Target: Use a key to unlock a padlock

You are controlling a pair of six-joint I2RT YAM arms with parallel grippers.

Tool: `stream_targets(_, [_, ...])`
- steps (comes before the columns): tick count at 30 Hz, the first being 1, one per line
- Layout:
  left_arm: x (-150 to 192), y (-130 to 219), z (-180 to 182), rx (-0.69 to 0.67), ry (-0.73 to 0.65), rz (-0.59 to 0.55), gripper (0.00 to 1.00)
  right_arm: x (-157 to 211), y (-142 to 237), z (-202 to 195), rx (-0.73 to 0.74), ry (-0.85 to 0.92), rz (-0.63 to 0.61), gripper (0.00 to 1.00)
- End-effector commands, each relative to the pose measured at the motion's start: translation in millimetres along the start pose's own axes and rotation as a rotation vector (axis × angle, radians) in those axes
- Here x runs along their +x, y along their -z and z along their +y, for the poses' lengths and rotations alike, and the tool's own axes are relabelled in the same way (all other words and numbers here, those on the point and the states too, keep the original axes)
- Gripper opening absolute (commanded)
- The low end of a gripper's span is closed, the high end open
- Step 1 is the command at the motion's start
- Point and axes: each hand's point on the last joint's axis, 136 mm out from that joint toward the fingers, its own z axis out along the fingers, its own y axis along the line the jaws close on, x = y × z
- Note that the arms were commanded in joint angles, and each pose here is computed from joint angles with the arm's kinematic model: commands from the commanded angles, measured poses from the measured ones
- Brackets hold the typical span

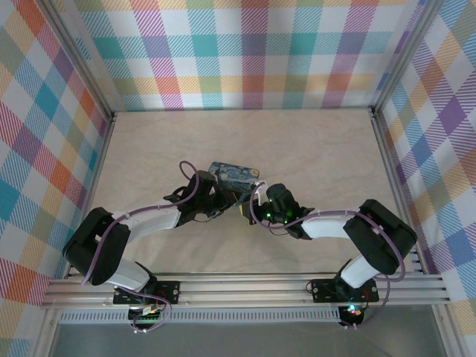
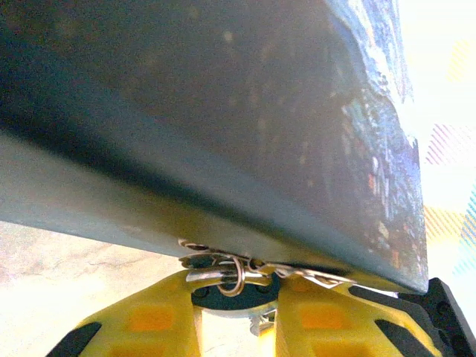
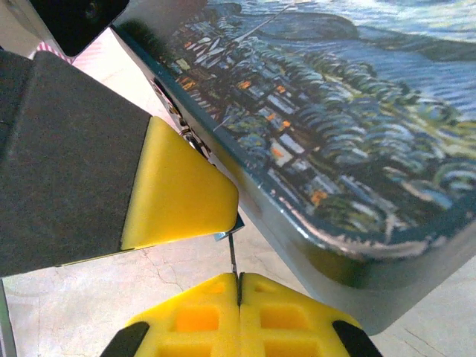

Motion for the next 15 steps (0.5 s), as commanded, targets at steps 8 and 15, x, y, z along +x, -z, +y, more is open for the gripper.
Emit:
stream_targets(8, [9.6, -4.6, -3.5, 0.027, 0.039, 0.019, 0.12, -21.9, -1.9, 21.6, -0.065, 0.036, -0.078, 0.00])
stream_targets(15, [11.8, -4.5, -13.0, 0.056, 0.120, 0.044, 0.11, -19.0, 1.2, 13.9, -0.028, 0.079, -0.121, 0.00])
